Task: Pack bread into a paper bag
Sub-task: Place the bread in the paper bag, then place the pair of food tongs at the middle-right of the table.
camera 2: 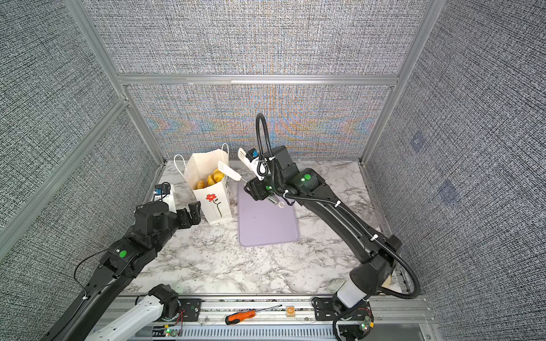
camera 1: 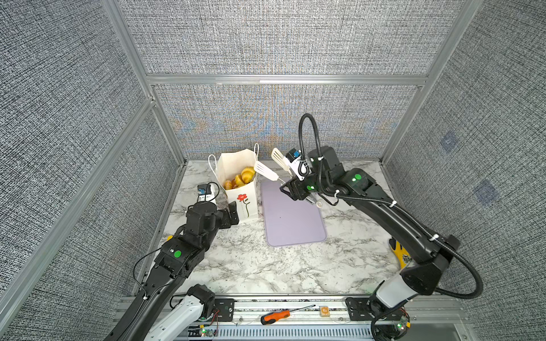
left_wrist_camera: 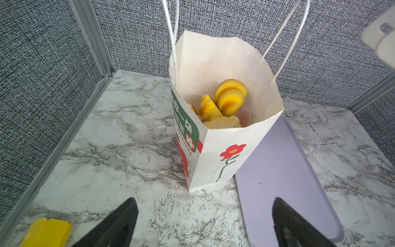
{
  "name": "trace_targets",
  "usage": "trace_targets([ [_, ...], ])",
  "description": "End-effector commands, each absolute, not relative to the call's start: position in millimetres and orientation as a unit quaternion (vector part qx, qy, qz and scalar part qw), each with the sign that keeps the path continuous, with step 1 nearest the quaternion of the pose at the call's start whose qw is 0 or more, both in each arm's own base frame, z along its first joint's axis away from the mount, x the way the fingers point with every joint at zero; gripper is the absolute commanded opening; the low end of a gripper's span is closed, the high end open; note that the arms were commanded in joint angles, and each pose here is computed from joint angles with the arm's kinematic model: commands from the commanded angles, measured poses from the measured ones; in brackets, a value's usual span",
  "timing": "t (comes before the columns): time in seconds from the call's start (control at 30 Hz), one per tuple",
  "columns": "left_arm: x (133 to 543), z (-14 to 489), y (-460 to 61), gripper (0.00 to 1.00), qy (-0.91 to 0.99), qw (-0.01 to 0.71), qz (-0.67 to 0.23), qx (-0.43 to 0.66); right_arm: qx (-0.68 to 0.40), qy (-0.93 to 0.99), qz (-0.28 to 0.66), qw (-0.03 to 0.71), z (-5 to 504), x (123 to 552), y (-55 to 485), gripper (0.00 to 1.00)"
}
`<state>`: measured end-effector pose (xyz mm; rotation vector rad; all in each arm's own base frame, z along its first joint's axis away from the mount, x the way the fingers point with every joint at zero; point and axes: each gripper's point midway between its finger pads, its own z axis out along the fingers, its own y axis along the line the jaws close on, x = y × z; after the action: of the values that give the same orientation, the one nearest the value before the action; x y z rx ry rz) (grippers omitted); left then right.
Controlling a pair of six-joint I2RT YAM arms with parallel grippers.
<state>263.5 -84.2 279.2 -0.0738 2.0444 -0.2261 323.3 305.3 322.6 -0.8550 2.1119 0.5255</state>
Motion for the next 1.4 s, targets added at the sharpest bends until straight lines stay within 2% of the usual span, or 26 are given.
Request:
trace_targets([
  [0.0,266.1,285.3,-83.0,0.99,0.846,0.525,-0.092,-0.034,-0.307,0.829,0.187,0.429,330.5,333.9,290.3,0.65],
  [0.27,264.9,285.4,-74.6,0.99,0.840,0.535,-0.078,-0.047,-0.223,0.859,0.075,0.454,294.1,352.7,217.7,0.65],
  [0.43,261.4,283.4,-64.5,0.99,0.835,0.543,-0.065,-0.064,-0.159,0.881,0.034,0.444,256.8,363.2,169.6,0.65],
  [1.0,251.9,265.5,-37.0,0.99,0.834,0.542,-0.012,-0.107,-0.026,0.917,0.032,0.396,158.8,377.8,86.5,0.66],
  [1.17,249.1,256.1,-31.1,0.99,0.837,0.535,0.002,-0.117,0.014,0.944,0.034,0.328,106.6,373.3,66.5,0.66],
  [1.37,248.7,251.6,-28.6,0.99,0.838,0.531,0.007,-0.122,0.030,0.955,0.038,0.293,76.1,376.6,66.2,0.66],
])
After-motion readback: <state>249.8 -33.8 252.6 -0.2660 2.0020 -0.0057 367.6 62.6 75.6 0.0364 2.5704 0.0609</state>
